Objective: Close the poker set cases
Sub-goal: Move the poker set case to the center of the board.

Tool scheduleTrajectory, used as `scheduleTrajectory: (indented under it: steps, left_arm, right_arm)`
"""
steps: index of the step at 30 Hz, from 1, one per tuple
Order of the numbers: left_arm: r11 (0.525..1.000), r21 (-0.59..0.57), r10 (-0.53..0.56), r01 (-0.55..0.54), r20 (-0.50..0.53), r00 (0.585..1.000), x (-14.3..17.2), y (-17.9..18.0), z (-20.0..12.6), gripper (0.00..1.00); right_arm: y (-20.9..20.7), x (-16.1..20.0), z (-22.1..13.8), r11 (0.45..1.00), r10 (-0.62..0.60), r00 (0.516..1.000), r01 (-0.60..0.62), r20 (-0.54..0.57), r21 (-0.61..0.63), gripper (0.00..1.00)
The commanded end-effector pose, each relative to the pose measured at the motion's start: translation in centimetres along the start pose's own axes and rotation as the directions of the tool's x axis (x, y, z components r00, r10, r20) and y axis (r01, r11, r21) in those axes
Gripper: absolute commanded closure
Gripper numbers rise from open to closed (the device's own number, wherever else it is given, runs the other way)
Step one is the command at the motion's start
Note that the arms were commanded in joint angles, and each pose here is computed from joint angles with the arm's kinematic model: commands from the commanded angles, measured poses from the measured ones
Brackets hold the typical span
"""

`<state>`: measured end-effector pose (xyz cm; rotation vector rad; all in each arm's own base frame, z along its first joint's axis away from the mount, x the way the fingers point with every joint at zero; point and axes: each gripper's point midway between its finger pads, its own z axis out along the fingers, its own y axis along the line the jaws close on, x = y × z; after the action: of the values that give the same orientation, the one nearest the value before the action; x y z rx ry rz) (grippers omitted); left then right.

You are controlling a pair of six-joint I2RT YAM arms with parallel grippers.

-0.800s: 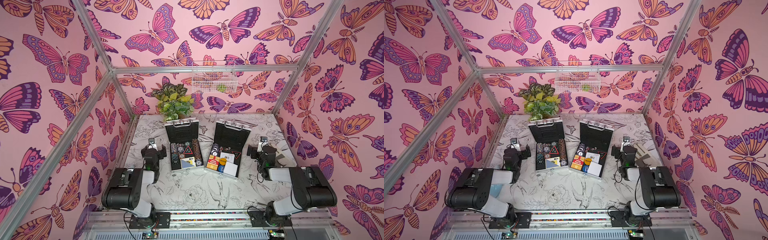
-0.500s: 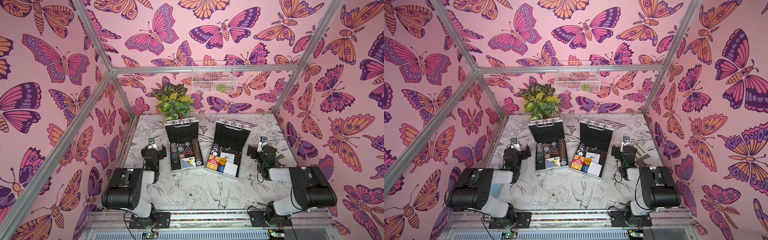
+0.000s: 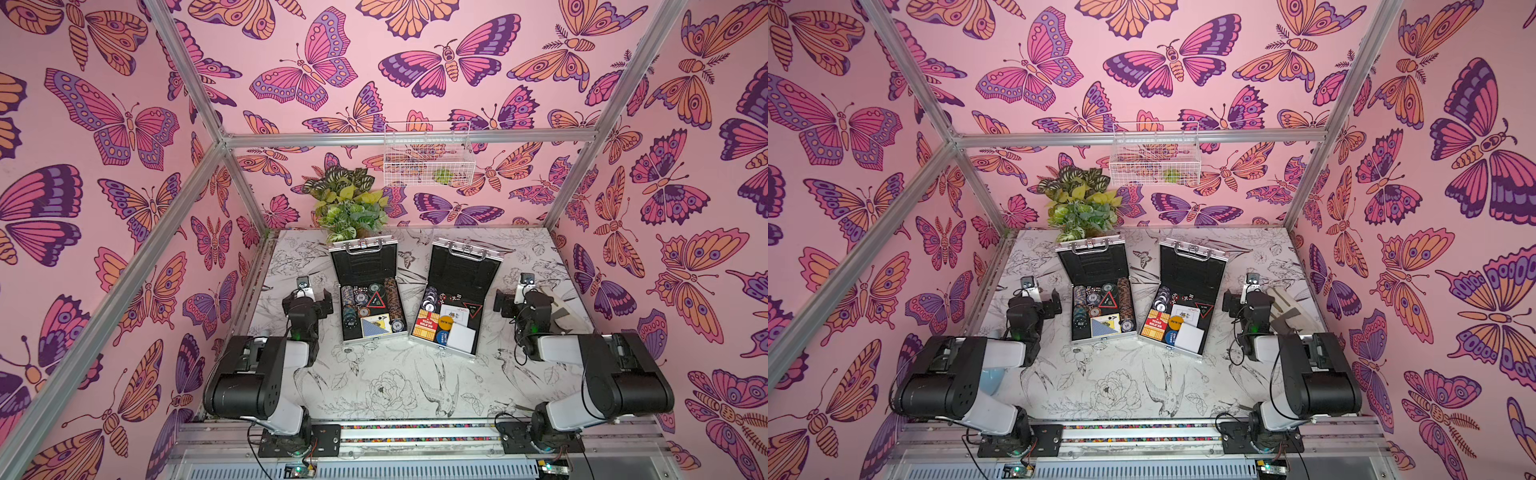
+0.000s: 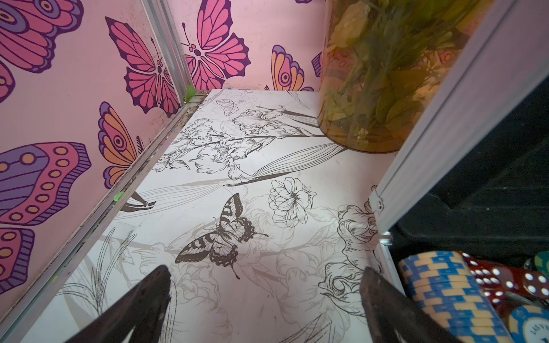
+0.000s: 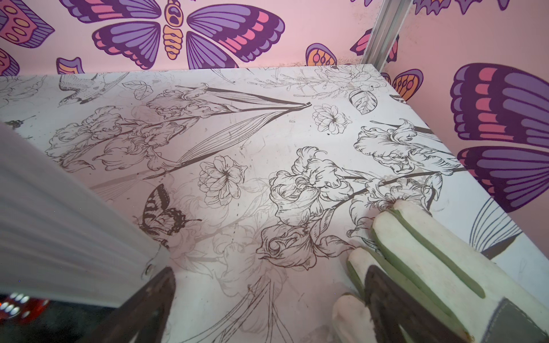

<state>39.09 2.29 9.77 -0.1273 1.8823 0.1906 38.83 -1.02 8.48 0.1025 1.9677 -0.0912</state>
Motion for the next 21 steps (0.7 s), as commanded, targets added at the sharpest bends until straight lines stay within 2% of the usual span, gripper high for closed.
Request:
scheduleTrajectory:
  steps: [1, 3, 18, 21]
  left_arm:
    - [1.000, 0.008, 0.003, -0.003, -0.019, 1.000, 0.7, 0.2, 0.1, 0.01]
    - [0.999, 0.040, -0.018, 0.019, -0.039, 0.999, 0.8, 0.2, 0.3, 0.01]
    - [0.999, 0.045, -0.006, 0.007, -0.027, 1.000, 0.7, 0.1, 0.2, 0.01]
    - [0.999, 0.043, 0.010, -0.009, -0.022, 1.000, -0.2, -0.1, -0.3, 0.01]
  right_arm:
    - [-0.1, -1.1, 0.2, 1.000, 0.011, 1.000, -0.011, 0.019, -0.003, 0.01]
    - [0.0, -1.1, 0.2, 1.000, 0.010, 1.000, -0.010, 0.017, -0.006, 0.01]
    - [-0.1, -1.0, 0.1, 1.000, 0.012, 1.000, -0.012, 0.020, -0.005, 0.01]
    - [0.1, -1.2, 0.1, 1.000, 0.008, 1.000, -0.007, 0.027, -0.013, 0.01]
